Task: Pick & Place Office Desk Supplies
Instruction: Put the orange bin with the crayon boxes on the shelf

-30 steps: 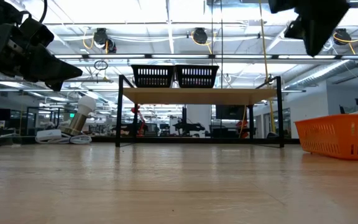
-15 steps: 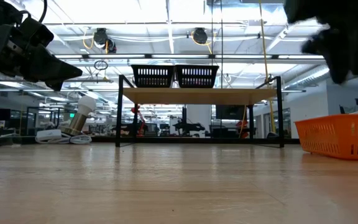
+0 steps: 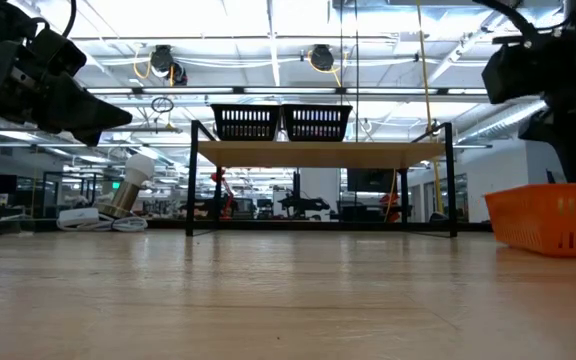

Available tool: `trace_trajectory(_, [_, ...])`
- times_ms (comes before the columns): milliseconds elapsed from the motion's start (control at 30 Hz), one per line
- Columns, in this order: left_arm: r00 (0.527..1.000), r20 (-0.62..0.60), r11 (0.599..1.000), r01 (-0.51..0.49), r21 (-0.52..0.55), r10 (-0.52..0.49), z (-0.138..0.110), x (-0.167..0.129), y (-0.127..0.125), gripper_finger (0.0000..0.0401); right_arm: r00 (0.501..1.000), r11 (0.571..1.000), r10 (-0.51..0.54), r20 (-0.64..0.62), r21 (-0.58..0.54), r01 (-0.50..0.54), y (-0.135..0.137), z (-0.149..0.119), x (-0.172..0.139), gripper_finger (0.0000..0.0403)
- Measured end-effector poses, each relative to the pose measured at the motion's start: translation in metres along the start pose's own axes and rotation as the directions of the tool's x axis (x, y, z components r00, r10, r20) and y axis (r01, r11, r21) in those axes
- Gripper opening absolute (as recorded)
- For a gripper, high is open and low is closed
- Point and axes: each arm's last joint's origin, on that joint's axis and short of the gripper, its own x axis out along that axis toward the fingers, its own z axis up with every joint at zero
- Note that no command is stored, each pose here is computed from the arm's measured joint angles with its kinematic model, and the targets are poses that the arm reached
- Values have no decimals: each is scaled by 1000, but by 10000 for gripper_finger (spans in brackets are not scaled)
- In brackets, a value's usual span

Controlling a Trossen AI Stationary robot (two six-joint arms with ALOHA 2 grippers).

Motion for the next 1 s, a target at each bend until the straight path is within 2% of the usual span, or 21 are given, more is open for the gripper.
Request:
trace_trajectory(233, [1000, 5, 1000, 0, -1, 0, 0, 0, 0, 21, 1000, 1000, 5, 1, 1, -5, -1, 0, -2, 135])
trace_trajectory(367, [1000, 6, 1000, 0, -3, 0, 1, 0, 0, 21, 999, 1000, 27, -45, -13, -28, 2, -2, 2, 136])
trace_trajectory(567, [1000, 7, 1000, 0, -16, 0, 1, 0, 0, 21, 999, 998, -43, -19, -47, 42, 3, -2, 9, 126])
trace_trajectory(700, [1000, 7, 1000, 0, -19, 0, 1, 0, 0, 21, 998, 997, -68, -2, -32, 68, 2, -1, 10, 103])
trace_trajectory(1000, [1000, 8, 1000, 0, -14, 0, 1, 0, 0, 21, 998, 999, -26, -64, -28, 24, 4, -3, 11, 18])
